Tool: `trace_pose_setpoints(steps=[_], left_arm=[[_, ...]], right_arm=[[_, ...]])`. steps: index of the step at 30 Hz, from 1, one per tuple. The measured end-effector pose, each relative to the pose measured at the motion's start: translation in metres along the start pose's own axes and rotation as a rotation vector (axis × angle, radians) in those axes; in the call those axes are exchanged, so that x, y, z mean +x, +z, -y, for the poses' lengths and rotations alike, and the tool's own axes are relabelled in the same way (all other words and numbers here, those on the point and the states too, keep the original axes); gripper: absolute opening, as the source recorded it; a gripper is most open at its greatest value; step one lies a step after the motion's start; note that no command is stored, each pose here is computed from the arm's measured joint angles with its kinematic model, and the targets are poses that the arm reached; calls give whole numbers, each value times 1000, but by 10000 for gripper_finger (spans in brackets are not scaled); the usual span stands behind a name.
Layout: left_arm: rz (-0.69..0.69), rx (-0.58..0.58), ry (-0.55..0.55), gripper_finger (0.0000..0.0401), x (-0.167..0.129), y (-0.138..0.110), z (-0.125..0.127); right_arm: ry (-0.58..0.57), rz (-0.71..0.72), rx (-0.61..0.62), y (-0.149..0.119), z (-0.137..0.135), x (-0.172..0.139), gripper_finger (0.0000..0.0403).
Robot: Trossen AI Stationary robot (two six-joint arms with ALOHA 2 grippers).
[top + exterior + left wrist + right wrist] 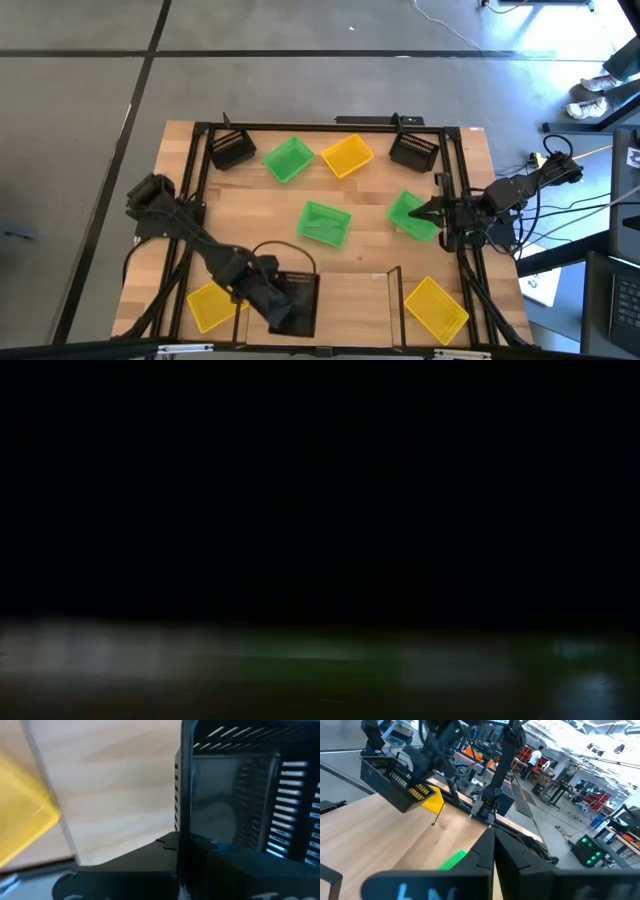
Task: Stack baskets on shelf by color
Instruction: Put the bottom black basket on the shelf
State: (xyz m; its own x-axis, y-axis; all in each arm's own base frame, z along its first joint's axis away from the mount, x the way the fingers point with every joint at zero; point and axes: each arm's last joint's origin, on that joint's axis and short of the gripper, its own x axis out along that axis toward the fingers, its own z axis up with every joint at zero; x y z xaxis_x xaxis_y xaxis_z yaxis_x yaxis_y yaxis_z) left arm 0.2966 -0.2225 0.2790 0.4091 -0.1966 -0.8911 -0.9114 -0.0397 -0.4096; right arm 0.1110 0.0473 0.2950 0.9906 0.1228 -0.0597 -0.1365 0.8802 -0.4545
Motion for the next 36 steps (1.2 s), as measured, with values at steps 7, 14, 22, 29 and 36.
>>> trace_pose_setpoints(steps=[7,14,22,29,36], left_arm=[[-34,-20,114,0,12,-9,-11],[-9,-15,146,0,11,-7,-15],[-9,-18,153,0,11,-7,-16],[-6,-40,158,0,11,-7,-16],[-6,-38,158,0,11,-7,-16]], right_arm=[[0,0,-1,0,0,0,12],[3,-6,-3,-1,0,0,12],[3,-6,-3,-1,0,0,12],[3,-6,-3,-1,0,0,12],[3,-6,-3,-1,0,0,12]])
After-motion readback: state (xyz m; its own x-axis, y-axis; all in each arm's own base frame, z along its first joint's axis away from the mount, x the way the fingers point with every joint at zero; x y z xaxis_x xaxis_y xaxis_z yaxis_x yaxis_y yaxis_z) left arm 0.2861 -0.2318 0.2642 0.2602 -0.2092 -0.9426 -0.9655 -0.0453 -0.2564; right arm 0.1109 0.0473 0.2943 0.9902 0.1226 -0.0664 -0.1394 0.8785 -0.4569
